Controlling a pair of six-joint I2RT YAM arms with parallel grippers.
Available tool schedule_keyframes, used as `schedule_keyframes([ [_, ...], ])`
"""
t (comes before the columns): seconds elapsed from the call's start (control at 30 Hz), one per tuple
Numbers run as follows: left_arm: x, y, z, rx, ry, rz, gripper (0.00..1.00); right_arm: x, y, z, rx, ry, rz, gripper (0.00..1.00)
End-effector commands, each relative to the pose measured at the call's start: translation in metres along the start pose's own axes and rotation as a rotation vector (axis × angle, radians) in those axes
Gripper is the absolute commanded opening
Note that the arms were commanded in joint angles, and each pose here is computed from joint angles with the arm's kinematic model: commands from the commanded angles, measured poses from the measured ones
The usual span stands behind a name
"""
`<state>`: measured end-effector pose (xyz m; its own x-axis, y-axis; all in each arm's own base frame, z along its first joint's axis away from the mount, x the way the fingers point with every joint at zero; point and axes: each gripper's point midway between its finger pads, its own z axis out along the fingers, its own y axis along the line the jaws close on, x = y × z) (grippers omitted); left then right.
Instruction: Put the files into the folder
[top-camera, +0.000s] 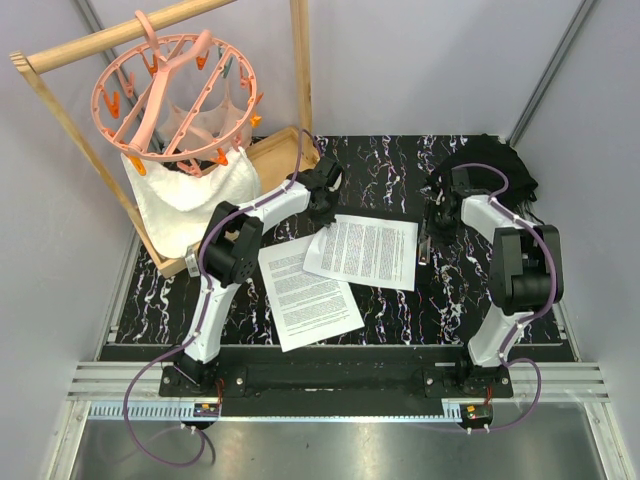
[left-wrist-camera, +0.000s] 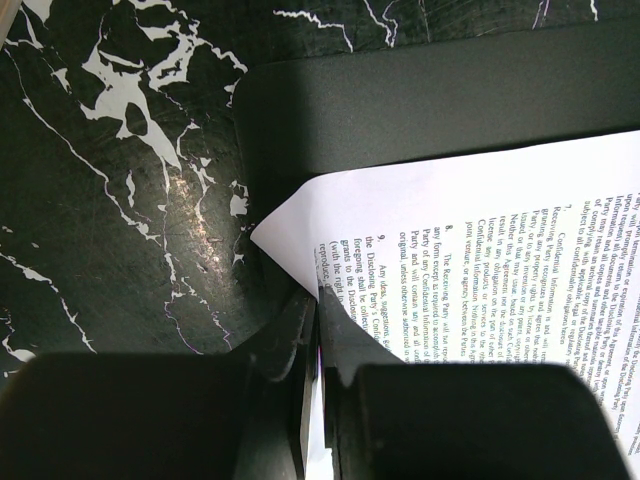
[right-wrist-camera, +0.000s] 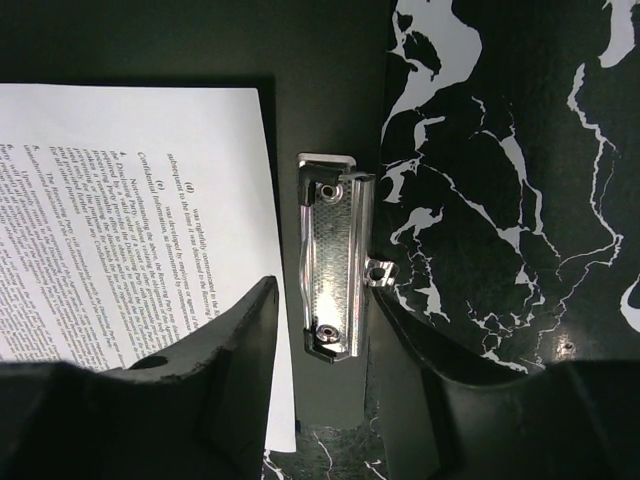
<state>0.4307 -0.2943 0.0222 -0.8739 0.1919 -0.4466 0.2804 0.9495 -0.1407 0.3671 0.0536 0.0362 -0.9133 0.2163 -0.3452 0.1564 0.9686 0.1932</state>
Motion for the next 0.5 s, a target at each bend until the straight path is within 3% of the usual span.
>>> schedule_keyframes([
  [0.0,0.012,0.002,-0.002,-0.007,0.031,0.02,0.09,-0.009,0.001,0.004,0.018,-0.007,-0.035,0.52],
  [0.2,0.013,0.0,0.0,-0.004,0.035,0.02,0.09,-0.002,0.006,0.016,0.013,0.019,-0.045,0.52],
  [0.3,0.013,-0.001,0.0,-0.003,0.034,0.021,0.09,-0.001,0.004,0.024,0.037,0.027,-0.045,0.46],
  [0.33,0.012,-0.001,0.0,-0.002,0.033,0.021,0.09,0.001,0.004,0.026,0.046,0.031,-0.049,0.37],
  [0.4,0.013,-0.002,0.0,-0.001,0.033,0.023,0.09,0.005,0.004,0.031,0.067,0.041,-0.062,0.28],
  [0.47,0.013,-0.002,-0.001,-0.001,0.033,0.023,0.09,0.01,0.005,0.035,0.085,0.054,-0.071,0.32],
])
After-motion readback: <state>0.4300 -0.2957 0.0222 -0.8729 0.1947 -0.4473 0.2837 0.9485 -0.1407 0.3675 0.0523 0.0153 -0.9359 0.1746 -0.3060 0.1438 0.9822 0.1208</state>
